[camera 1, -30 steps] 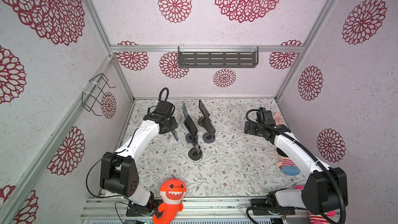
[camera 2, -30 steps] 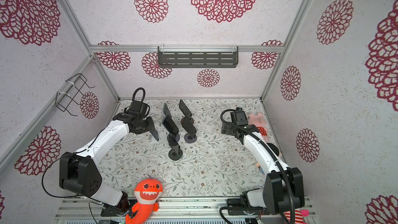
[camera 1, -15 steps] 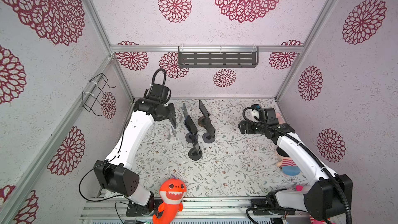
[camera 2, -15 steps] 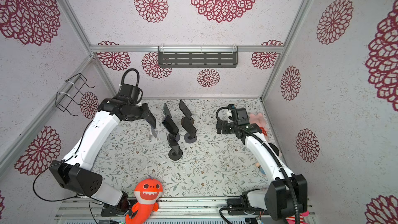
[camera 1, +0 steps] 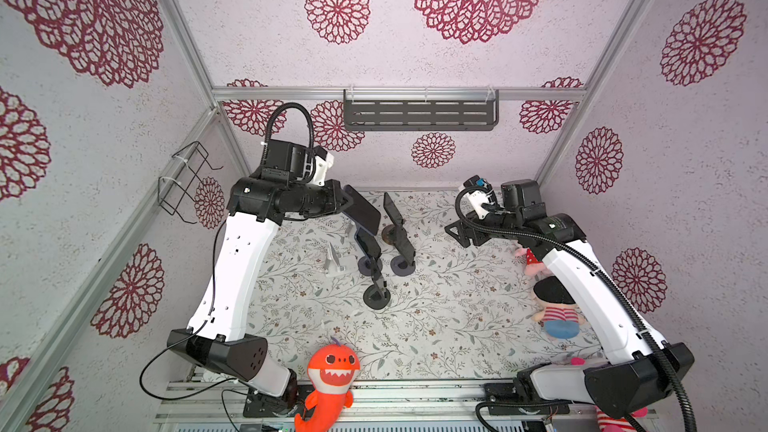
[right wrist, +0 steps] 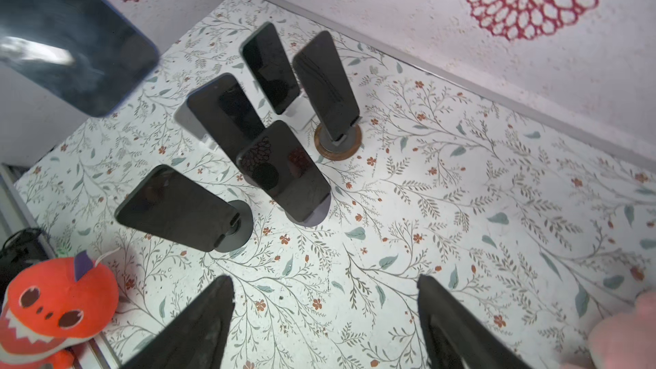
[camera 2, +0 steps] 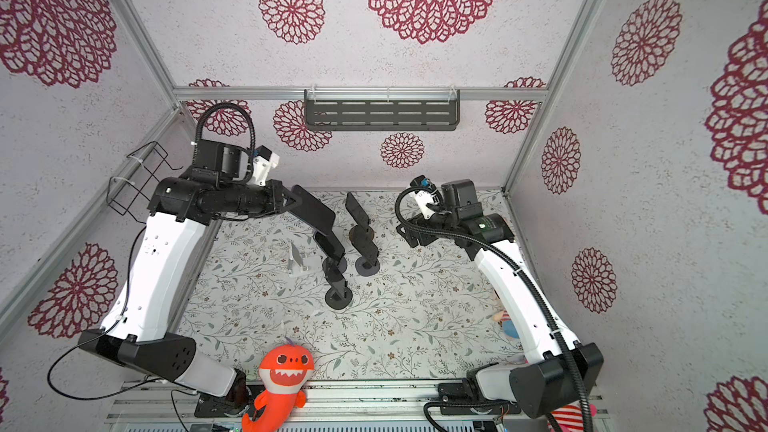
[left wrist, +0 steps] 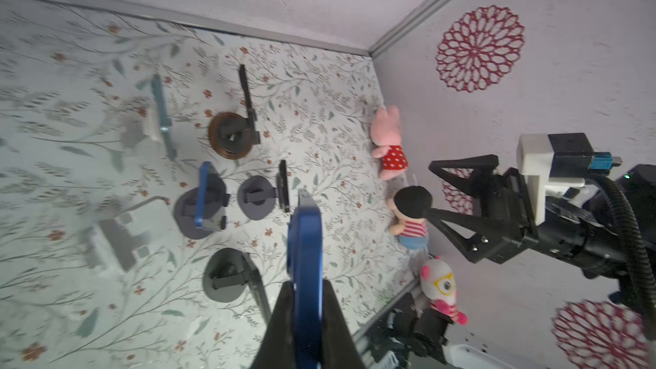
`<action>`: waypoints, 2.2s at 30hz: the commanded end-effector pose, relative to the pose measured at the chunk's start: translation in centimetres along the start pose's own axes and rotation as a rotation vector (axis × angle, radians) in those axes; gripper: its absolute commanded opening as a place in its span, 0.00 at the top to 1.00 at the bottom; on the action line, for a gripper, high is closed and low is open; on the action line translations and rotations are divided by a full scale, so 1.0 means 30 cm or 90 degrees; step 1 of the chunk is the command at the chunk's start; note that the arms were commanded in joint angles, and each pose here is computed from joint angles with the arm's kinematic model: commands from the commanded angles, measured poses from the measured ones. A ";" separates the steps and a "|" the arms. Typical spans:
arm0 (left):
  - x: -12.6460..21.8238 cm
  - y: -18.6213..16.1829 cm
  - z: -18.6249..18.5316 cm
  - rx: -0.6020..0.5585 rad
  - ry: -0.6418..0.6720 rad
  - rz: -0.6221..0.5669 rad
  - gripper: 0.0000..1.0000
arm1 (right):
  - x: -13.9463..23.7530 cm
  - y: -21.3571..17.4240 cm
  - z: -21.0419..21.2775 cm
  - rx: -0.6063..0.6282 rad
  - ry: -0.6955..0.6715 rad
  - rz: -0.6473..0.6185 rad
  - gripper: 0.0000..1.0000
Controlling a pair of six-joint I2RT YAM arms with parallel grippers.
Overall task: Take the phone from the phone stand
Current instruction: 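Lift the blue phone with the left gripper toward the approaching right gripper, then grasp the blue phone with the right gripper while the left gripper releases it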
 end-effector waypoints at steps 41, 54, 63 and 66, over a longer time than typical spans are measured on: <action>-0.357 -0.058 0.005 0.163 -0.307 0.148 1.00 | -0.361 0.146 0.249 0.251 0.215 0.102 0.06; -0.369 -0.059 0.015 0.166 -0.305 0.148 1.00 | -0.382 0.169 0.227 0.234 0.176 0.084 0.28; -0.371 -0.055 0.016 0.168 -0.305 0.145 1.00 | -0.376 0.185 0.223 0.219 0.163 0.064 0.43; -0.370 -0.048 0.014 0.167 -0.309 0.140 0.86 | -0.368 0.196 0.224 0.212 0.160 0.052 0.47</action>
Point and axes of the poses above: each gripper's point midway between its finger pads, its own x axis back along the fingers, its own z axis along the line the jaws close on, y = z × x, the point moved 3 cm from there along x, back along the fingers, and after that the axes turned 5 degrees about x, right-handed, at the moved point
